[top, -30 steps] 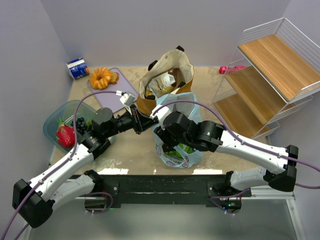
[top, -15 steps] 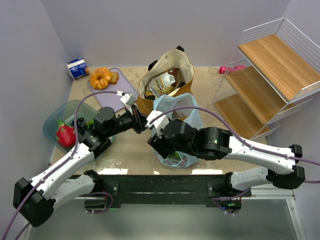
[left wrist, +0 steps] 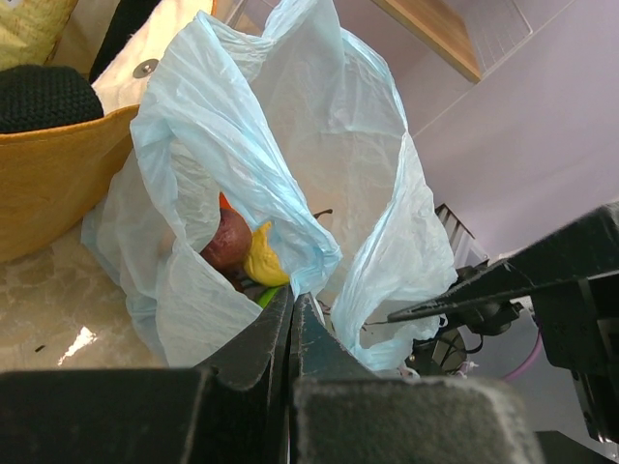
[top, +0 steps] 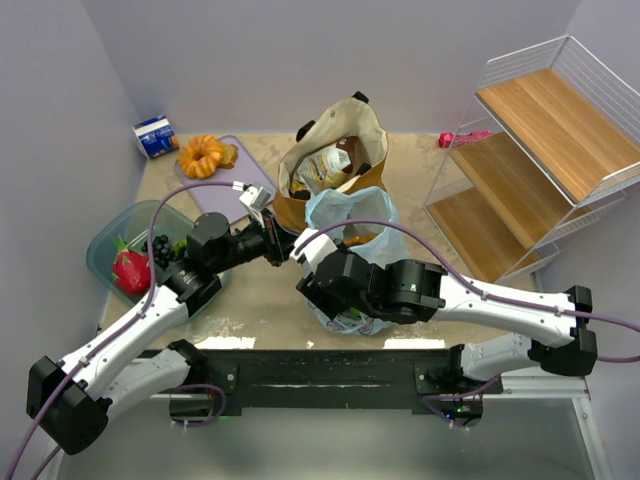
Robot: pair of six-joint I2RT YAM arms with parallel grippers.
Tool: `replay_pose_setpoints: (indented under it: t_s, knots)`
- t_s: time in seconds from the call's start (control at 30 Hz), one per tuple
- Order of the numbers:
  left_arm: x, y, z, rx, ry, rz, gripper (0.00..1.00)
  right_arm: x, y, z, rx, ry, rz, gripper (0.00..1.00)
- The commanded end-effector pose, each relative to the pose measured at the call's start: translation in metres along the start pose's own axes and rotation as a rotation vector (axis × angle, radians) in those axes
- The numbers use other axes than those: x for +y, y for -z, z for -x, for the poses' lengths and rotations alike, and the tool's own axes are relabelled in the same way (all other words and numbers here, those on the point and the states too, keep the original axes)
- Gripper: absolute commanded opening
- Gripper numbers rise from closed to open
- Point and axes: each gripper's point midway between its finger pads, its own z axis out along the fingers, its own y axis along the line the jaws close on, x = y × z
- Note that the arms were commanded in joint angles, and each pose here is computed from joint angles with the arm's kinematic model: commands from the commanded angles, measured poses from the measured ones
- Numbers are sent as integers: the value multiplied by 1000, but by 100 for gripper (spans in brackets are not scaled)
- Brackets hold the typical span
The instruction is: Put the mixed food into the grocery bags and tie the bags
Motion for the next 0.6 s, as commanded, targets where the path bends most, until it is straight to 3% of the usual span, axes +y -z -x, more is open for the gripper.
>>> replay_pose_setpoints:
  t_s: [0.0,0.27,0.33,0.4,0.43,0.57]
  knots:
    - [-14,4,27,-69,-58,-28,0,-17,-13,-4,13,-25,-54,70]
    - [-15,6,30,-77,-62,-28,0,-27,-33,-14,30,-27,-48,67]
    - [-13,5,30,-79,-60,-22,0,-26,-39,-14,27,-30,-41,60]
    - [-12,5,31,-84,-62,-17,0,-25,-39,-9,16,-35,-38,48]
    - [-13,6,32,-89,-64,-13,0,-26,-38,-6,13,-43,-42,29]
    - [-15,12,48,-140,-92,13,0,-46,-14,16,-28,-77,-114,0]
